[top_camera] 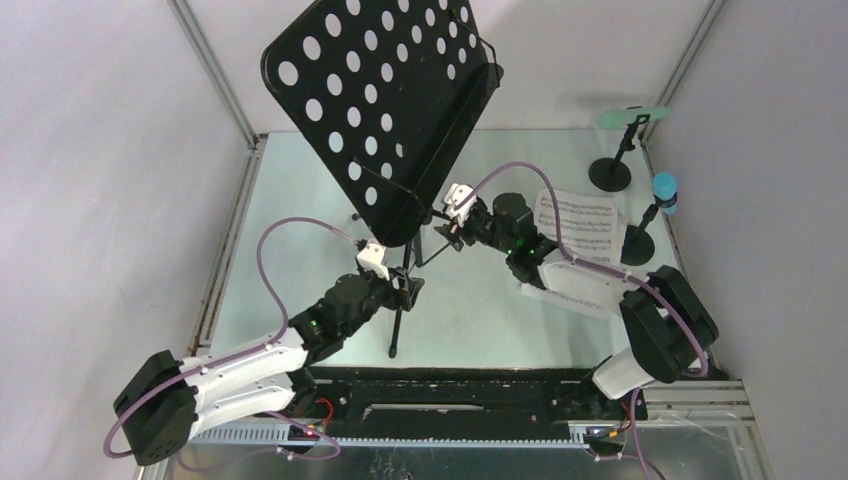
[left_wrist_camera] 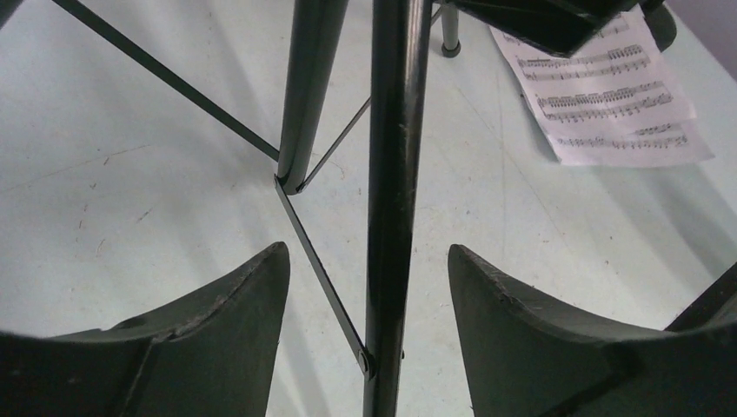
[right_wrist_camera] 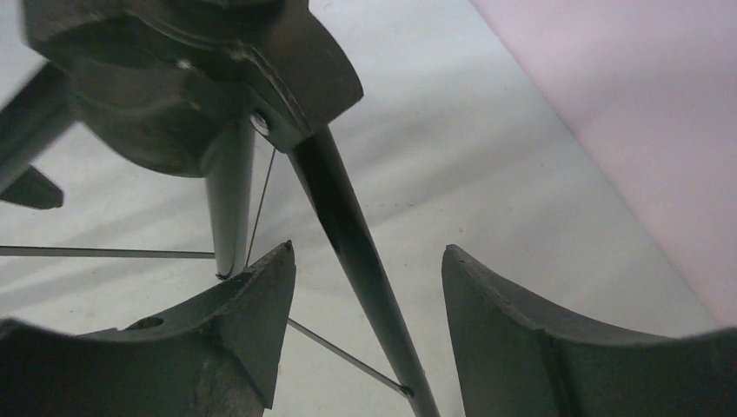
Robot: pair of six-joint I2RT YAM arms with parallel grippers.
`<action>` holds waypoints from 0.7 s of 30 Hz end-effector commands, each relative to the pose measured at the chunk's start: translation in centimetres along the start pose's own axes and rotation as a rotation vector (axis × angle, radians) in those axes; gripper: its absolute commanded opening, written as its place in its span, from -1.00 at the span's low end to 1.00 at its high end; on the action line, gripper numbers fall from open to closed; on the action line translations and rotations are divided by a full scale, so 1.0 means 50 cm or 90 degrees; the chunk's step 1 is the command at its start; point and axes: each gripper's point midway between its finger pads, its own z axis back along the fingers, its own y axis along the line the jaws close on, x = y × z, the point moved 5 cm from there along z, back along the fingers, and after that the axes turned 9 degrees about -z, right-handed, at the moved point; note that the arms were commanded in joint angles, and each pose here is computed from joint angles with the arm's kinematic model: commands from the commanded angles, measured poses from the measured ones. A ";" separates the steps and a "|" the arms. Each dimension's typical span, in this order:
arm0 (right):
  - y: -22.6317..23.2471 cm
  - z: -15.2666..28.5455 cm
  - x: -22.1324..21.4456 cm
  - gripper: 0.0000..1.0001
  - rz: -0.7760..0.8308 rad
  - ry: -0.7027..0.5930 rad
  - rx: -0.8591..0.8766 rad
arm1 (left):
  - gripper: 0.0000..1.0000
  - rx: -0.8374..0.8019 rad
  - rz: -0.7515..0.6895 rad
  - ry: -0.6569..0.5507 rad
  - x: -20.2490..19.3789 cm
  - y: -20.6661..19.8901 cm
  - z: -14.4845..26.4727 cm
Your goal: Pack up the instrument practice props
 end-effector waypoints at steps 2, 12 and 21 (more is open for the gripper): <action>-0.039 -0.035 0.024 0.32 0.036 -0.050 -0.053 | 0.42 0.003 -0.008 -0.039 0.026 -0.010 -0.014; -0.032 -0.046 0.011 -0.54 0.041 -0.071 -0.062 | -0.21 0.050 -0.038 -0.059 0.039 0.008 -0.022; 0.015 -0.001 0.053 -1.00 -0.011 -0.170 -0.104 | -0.99 0.051 -0.093 -0.063 0.054 0.007 -0.039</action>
